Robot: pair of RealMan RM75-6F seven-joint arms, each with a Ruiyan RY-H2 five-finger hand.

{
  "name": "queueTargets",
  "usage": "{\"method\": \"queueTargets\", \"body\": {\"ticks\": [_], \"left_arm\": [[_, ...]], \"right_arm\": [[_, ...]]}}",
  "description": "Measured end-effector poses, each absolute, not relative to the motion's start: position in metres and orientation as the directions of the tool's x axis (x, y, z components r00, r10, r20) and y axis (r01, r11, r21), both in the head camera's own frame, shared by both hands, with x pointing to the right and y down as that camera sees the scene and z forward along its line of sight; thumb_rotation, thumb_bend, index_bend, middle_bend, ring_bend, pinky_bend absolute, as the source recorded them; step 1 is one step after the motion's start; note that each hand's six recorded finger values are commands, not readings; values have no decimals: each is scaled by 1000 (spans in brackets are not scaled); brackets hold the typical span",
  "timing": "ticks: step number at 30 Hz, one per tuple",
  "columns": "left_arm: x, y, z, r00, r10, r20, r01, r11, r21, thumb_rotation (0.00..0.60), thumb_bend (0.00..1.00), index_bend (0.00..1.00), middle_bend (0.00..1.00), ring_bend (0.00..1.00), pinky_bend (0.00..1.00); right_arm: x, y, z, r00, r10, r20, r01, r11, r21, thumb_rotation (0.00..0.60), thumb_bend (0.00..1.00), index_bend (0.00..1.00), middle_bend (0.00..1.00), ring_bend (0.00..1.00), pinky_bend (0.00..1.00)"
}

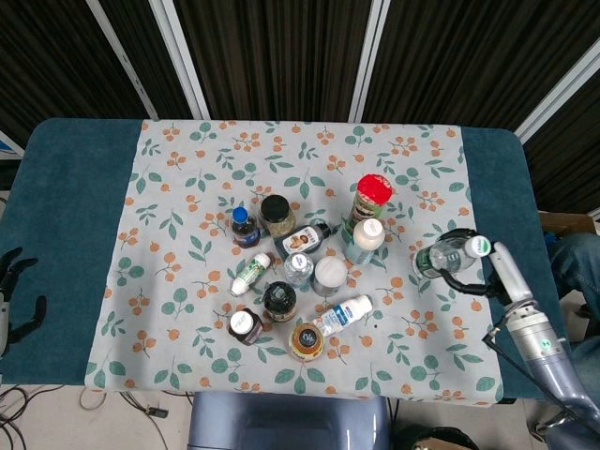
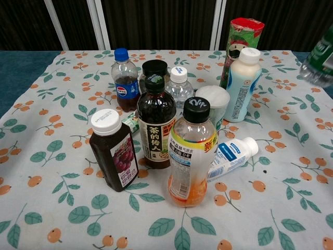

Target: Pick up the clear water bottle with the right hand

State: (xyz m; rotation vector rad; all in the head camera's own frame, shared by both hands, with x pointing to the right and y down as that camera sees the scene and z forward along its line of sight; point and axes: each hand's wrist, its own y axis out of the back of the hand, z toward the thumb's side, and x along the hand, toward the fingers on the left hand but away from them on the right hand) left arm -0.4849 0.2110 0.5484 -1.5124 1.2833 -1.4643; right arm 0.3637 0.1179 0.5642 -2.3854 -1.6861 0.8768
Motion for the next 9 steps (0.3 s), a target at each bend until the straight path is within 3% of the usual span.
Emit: {"method": "queueTargets", "body": {"ticks": [9], "left_arm": [[-485,211,548,-110,-941,321,-194,-296,-935,600,423,208,88,117,59]], "right_arm": [[408,102,513,119,966,-231,913,-198,-357,600,404,389,396,427,311]]}}
